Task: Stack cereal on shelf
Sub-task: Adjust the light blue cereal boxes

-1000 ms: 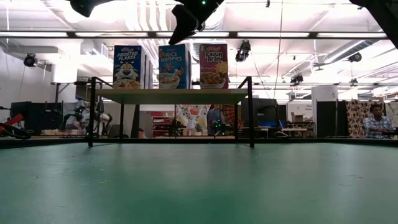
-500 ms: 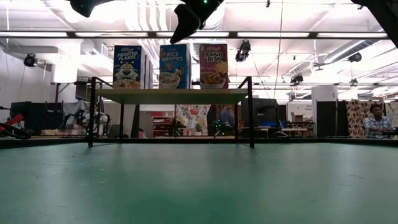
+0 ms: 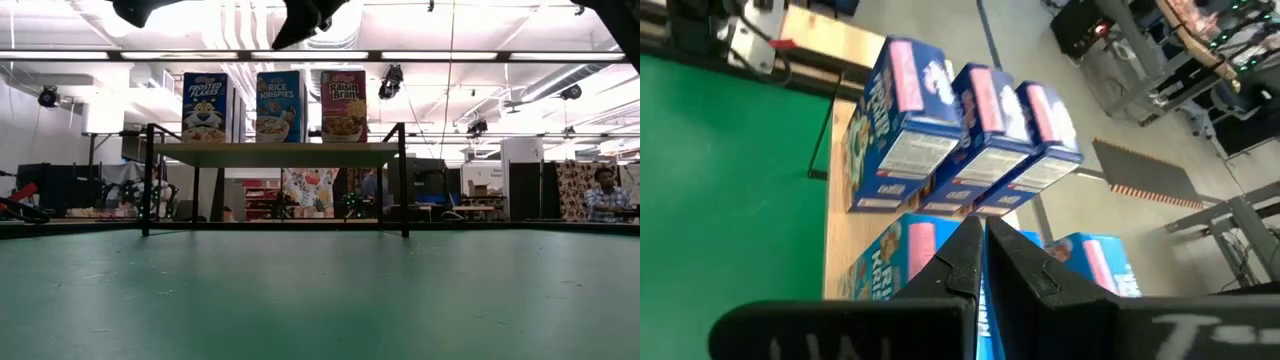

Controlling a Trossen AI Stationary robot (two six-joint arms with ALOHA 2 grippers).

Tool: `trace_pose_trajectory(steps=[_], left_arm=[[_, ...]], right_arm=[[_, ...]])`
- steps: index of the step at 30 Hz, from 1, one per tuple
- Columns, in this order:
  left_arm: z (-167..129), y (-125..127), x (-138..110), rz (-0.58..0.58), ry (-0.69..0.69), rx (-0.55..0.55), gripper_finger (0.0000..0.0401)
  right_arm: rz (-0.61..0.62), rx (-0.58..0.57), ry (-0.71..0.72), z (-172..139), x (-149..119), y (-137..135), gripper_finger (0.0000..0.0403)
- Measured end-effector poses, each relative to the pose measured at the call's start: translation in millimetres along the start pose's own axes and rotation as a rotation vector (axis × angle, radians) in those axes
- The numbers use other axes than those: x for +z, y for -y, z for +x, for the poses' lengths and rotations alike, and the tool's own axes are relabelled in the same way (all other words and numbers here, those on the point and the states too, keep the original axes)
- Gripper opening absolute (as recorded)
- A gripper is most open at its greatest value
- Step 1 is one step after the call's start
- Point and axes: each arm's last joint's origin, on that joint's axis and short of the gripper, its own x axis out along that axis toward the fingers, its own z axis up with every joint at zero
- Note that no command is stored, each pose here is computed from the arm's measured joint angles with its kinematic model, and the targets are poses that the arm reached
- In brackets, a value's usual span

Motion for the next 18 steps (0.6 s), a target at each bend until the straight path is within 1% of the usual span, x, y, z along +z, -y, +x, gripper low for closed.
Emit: trace_pose_trajectory(steps=[3,5,8,10,13,18], left_arm=[[-0.1,-0.1,0.1,0.000,0.001,0.000,0.0213],[-0.2,-0.1,0.1,0.000,0.001,0.000,0.0213],[-0.1,-0.1,0.1,0.001,0.001,0.000,0.0213],[-0.1,0.0,0.1,0.002,0.001,0.000,0.0213],[-0.1,-0.1,0.1,0.003,0.001,0.000,0.0213],[-0.2,-0.1,0.6,0.010,0.006,0.001,0.0213]], right_arm=[[0.053,-0.034,-0.023,-1.6,-4.1,11.3,0.0009],[0.098,-0.052,-0.059,0.6,-12.2,21.6,0.0009],[0.135,-0.062,-0.116,5.0,-24.6,33.6,0.0009],[0.168,-0.019,-0.121,6.3,-30.0,38.7,0.0009],[0.209,0.071,-0.091,8.4,-35.2,45.1,0.0009],[0.213,0.092,-0.080,11.8,-36.8,46.2,0.0009]])
